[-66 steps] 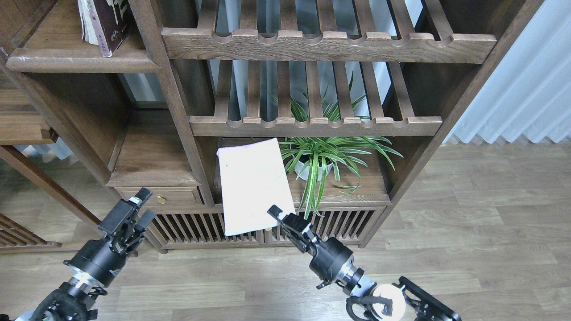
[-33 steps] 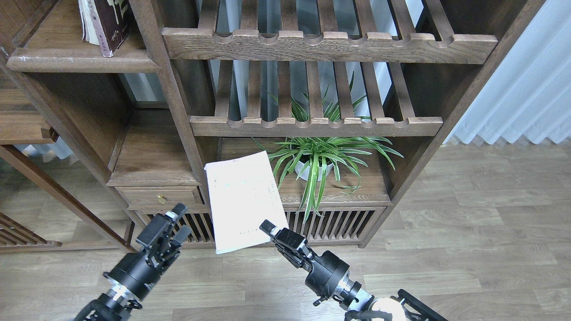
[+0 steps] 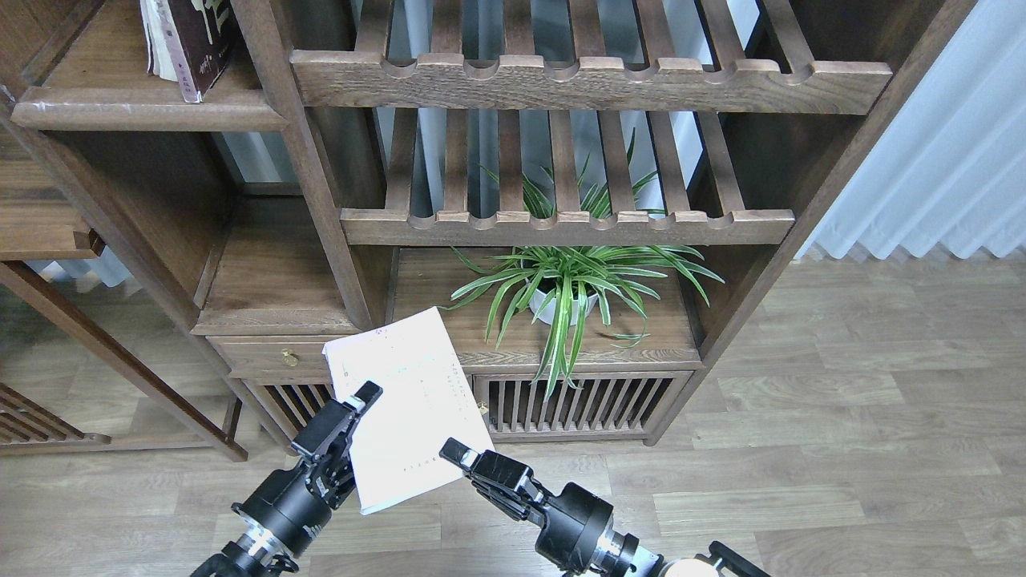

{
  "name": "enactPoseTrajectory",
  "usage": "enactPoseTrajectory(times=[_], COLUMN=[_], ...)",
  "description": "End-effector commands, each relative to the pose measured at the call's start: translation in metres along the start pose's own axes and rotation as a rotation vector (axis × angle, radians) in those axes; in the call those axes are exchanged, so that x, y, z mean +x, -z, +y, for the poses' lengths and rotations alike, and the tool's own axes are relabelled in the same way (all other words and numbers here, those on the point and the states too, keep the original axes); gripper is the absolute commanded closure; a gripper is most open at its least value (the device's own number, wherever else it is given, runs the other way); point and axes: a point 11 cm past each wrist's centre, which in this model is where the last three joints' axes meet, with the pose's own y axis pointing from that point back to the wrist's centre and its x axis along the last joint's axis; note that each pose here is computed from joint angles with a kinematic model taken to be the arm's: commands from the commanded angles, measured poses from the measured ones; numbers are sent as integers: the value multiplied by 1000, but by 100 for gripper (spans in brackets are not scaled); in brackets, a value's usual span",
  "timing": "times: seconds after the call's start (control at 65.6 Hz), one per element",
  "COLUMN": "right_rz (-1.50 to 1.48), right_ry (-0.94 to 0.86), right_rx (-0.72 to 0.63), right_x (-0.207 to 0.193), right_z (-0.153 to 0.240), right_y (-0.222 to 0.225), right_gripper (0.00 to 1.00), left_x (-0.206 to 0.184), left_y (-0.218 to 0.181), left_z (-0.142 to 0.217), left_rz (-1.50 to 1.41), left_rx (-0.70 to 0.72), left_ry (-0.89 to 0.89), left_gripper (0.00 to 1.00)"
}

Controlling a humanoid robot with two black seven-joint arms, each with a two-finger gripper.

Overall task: Organize books on shelf
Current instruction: 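Hand the white booklet from the right gripper to the left gripper, then carry the white booklet with the left gripper to the side shelf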

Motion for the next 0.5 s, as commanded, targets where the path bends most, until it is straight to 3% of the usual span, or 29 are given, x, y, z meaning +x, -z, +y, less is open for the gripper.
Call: enactPoseTrajectory(times=[0.0, 0.152, 0.229, 0.244, 0.259, 0.366, 0.488], right_rz=[-2, -2, 1, 13, 19, 46, 47], right_ry=[-1, -1, -1, -3, -5, -18, -19], right_rx=[-2, -4, -6, -17, -20, -36, -34], right_x=[0, 0, 0, 0, 1, 3, 4], right_z=[0, 0, 0, -1, -1, 0, 0], right_y=[-1, -2, -2, -3, -3, -5, -4], right_gripper=[93, 87, 65, 37, 31, 10, 2], left_x=[-2, -3, -6, -7, -7, -6, -6], left_y=[-3, -3, -6, -10, -12, -21, -40], left_z=[-1, -3, -1, 0, 1, 9, 23], left_rz=[27, 23, 14, 5, 1, -34, -113], left_rx=[-28, -22, -21, -25, -26, -9, -8], left_ry=[9, 14, 18, 20, 19, -1, -33], left_gripper=[91, 92, 93, 93, 93, 94, 94])
